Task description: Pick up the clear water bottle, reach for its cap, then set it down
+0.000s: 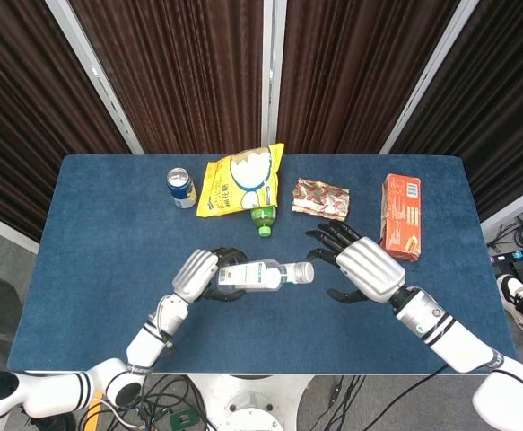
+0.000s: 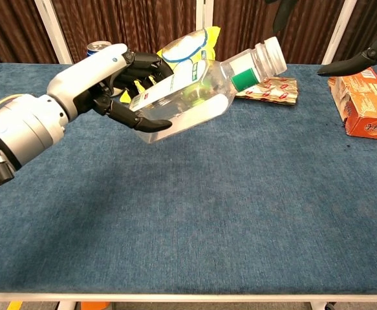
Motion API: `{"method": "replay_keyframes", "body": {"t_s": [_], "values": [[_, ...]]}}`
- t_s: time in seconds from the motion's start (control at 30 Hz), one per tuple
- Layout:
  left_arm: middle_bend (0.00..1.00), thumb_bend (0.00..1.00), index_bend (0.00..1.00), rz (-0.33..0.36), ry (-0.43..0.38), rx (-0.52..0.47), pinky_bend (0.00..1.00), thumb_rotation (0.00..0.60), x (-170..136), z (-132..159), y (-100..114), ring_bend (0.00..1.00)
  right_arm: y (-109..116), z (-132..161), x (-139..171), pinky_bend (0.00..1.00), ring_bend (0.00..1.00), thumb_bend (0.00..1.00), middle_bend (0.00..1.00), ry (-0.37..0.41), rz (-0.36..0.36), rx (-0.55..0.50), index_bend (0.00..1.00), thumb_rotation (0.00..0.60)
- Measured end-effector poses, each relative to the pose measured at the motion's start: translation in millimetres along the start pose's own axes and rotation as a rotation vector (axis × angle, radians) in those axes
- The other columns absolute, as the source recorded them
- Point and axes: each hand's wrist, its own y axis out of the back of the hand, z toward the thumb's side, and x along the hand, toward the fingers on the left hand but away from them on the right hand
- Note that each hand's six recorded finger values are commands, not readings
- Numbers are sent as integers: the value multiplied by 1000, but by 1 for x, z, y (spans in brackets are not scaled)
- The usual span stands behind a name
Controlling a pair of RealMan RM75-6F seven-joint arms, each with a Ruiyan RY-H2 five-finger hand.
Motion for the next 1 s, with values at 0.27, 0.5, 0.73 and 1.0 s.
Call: {"method": "replay_keyframes", "body": {"t_s": [0.27,0.5,0.73,1.0], "values": [[538,350,523,0,3,7,565,600,1,0,1,449,-5,-3,-1,0,0,154,79,-13,25,6,281,600],[538,349,523,-3,11,7,565,600,0,-3,-1,448,-4,1,-2,0,0,154,79,-1,24,12,281,600],[538,349,523,-5,15,8,565,600,0,-4,-1,449,-3,4,-1,0,0,155,80,9,18,14,281,600],[538,349,523,-5,16,8,565,600,1,-4,-1,449,-4,6,0,0,0,155,81,17,19,16,281,600]]}}
